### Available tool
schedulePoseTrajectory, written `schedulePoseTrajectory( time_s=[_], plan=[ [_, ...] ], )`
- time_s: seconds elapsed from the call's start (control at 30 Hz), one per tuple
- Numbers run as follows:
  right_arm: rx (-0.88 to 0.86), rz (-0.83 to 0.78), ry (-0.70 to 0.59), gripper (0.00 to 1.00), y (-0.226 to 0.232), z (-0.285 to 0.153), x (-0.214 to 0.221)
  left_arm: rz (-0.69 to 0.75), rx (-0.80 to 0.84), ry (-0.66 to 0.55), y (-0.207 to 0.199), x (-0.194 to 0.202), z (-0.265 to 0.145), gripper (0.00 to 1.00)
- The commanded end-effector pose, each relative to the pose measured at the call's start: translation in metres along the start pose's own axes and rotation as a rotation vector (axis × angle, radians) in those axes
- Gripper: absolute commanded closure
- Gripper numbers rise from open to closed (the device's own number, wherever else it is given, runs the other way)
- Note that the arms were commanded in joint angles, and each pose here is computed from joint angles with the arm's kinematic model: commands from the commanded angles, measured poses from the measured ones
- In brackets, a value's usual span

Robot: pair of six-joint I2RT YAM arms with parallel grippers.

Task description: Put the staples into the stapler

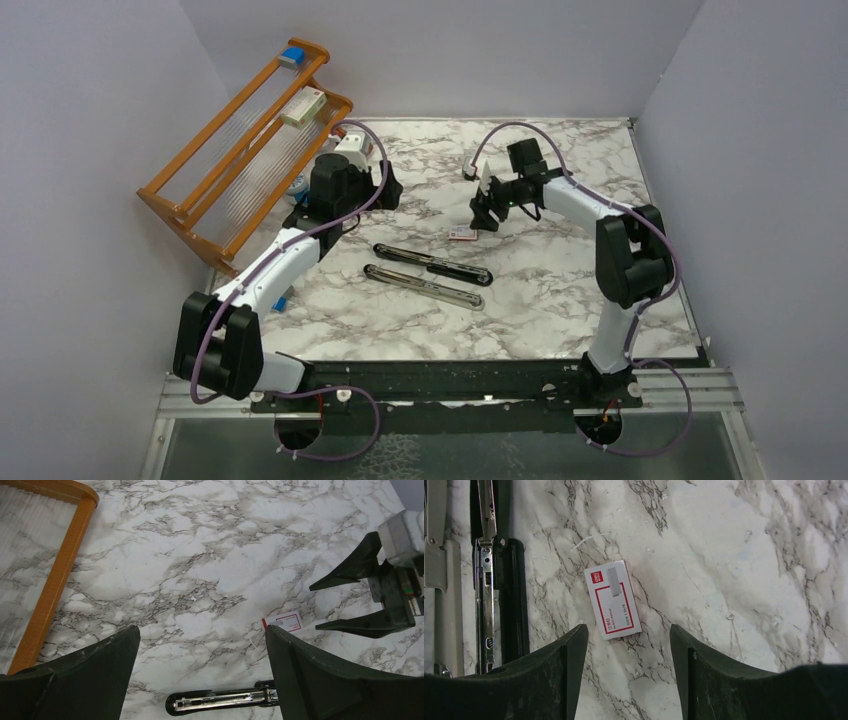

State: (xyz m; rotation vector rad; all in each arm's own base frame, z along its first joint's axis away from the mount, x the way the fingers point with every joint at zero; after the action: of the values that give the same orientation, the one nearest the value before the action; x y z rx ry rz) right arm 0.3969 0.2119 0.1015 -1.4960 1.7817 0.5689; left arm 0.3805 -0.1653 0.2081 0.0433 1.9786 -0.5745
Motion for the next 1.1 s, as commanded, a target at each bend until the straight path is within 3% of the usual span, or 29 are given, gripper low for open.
schedulePoseTrajectory(
  time_s=[0.0,1.07],
  plan=[
    [-0.069,-0.038,-0.047,0.35,0.001,0.010,-0.003,-0.003,0.012,-0.025,-0.004,-0.008,-0.009,0.01],
    [-0.135,-0.106,0.065,0.39,0.016,0.055,0.050,-0.037,0.030,0.092,-0.002,0.022,-0.001,0.02]
  ],
)
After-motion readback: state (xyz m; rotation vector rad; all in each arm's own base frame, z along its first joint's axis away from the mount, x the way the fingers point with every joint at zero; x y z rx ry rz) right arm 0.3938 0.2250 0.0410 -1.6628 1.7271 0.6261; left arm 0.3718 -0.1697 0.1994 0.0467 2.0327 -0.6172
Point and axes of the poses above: each gripper's point midway between its finger pads, its own z axis out along the fingers, its own y axis along the line the jaws close on, x = y × z, the point moved 2 cm from there along -z, back along the fingers, and after that the axes turned 6 degrees about -z, right-handed, at the moved point
